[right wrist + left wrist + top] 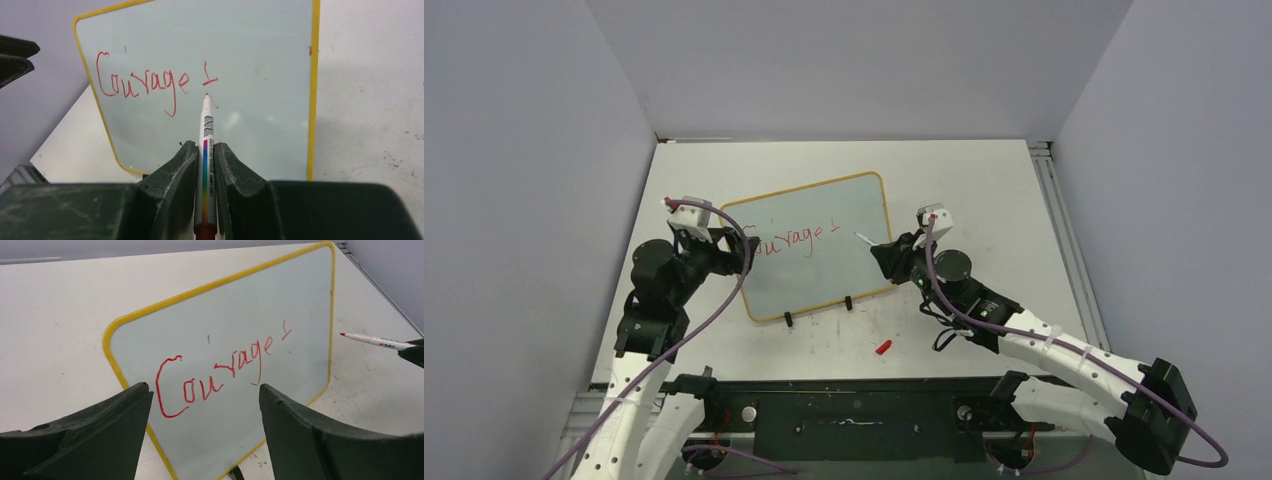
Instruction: Write a sentence on the whiteboard
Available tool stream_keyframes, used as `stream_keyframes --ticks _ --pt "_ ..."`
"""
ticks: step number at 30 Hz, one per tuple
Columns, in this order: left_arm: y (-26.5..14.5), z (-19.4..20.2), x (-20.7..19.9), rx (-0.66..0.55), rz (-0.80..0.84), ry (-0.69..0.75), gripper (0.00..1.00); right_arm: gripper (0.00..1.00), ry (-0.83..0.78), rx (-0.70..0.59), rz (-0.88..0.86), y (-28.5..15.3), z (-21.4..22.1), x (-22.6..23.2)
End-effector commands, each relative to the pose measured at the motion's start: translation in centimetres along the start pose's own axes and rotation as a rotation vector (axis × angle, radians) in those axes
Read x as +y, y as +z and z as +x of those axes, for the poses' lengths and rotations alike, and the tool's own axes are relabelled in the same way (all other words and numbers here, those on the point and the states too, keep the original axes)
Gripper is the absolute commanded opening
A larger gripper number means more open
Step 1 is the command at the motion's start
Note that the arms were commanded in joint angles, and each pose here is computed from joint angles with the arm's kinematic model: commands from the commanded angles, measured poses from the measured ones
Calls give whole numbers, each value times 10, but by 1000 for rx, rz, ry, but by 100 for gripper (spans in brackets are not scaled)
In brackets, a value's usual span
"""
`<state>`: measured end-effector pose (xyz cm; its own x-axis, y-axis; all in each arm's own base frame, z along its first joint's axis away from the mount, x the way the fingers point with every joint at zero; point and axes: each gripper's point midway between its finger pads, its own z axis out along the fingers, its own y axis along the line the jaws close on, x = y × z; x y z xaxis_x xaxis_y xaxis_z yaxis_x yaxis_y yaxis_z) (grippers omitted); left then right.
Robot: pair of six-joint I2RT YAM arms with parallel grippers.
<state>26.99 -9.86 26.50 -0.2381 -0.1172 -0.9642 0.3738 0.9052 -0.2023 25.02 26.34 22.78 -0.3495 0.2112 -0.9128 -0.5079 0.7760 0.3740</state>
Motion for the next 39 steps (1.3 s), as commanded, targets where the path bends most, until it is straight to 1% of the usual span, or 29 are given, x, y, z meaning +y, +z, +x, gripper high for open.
stream_keyframes --ticks 1,6,16,31,39 --pt "5 -15 17 -43 -57 -63 77 5 -5 -98 -109 17 -25 13" --pt "13 -5 32 7 -85 -109 77 5 3 -79 -169 28 -20 15" --pt "18 0 43 27 -77 -162 77 5 36 -68 -193 41 -15 5" --pt "21 3 45 41 -60 -187 75 5 67 -45 -190 54 -9 -9" --pt "22 3 45 43 -57 -188 74 5 71 -35 -197 59 -7 -9"
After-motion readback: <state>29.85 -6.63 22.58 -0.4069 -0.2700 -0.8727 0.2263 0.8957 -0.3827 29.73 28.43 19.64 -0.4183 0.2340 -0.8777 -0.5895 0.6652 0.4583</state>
